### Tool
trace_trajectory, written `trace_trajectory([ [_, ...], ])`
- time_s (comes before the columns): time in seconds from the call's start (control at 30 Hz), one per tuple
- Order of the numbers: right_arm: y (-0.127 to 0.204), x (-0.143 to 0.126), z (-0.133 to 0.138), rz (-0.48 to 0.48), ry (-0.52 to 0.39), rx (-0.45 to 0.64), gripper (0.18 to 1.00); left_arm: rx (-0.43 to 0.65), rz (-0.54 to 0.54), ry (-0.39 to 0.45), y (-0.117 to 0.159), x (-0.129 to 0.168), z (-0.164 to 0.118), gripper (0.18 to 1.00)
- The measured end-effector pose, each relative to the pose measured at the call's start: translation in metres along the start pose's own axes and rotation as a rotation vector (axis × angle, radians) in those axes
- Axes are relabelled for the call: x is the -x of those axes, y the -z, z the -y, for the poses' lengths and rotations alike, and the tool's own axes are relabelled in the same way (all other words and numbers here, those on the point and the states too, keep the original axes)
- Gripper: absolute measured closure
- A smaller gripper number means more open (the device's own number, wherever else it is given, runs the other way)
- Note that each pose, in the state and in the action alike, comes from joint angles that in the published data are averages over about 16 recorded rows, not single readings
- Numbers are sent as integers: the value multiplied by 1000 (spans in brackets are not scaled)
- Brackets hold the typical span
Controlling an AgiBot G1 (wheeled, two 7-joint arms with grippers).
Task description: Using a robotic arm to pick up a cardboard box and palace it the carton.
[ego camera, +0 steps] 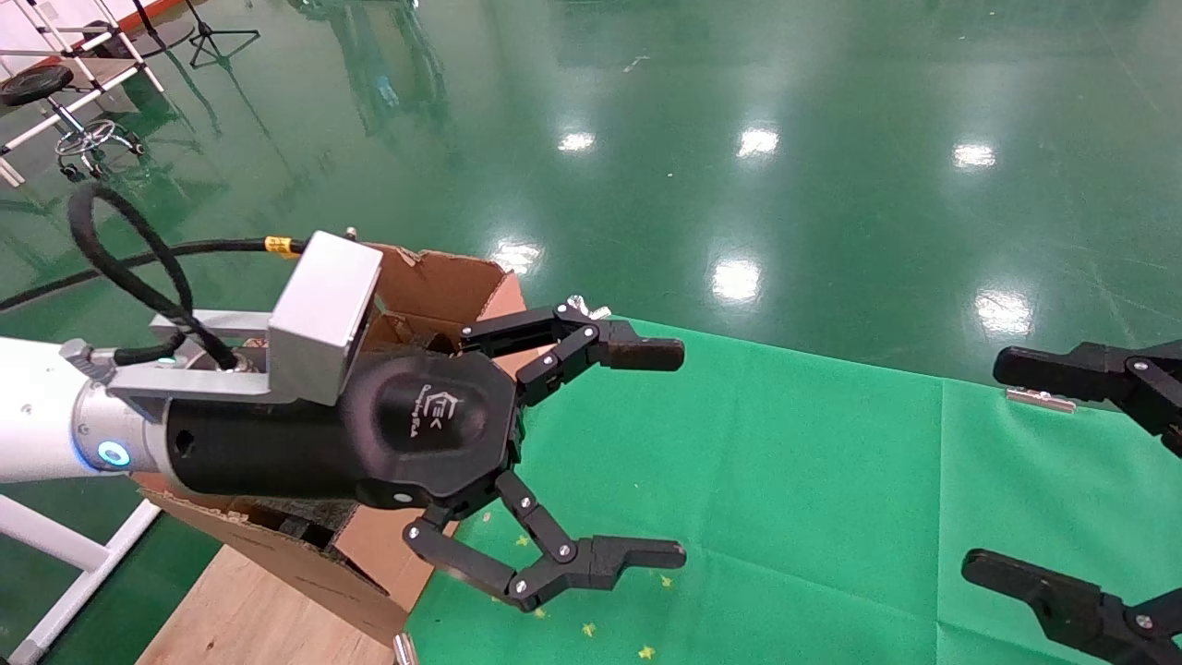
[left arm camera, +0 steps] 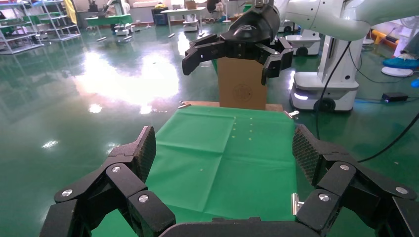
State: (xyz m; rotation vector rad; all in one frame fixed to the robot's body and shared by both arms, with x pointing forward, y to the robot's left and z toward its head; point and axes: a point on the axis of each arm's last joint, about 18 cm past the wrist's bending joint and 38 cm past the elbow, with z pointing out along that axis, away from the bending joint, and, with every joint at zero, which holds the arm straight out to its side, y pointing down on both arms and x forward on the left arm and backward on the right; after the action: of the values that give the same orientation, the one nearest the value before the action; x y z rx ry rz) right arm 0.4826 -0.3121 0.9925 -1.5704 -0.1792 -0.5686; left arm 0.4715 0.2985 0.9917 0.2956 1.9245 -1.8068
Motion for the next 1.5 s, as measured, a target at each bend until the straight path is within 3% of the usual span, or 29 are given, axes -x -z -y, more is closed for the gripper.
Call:
trace_trajectory([
  [1.5,0,0,0,0,0,0,178,11,17,6,1,5,-2,184],
])
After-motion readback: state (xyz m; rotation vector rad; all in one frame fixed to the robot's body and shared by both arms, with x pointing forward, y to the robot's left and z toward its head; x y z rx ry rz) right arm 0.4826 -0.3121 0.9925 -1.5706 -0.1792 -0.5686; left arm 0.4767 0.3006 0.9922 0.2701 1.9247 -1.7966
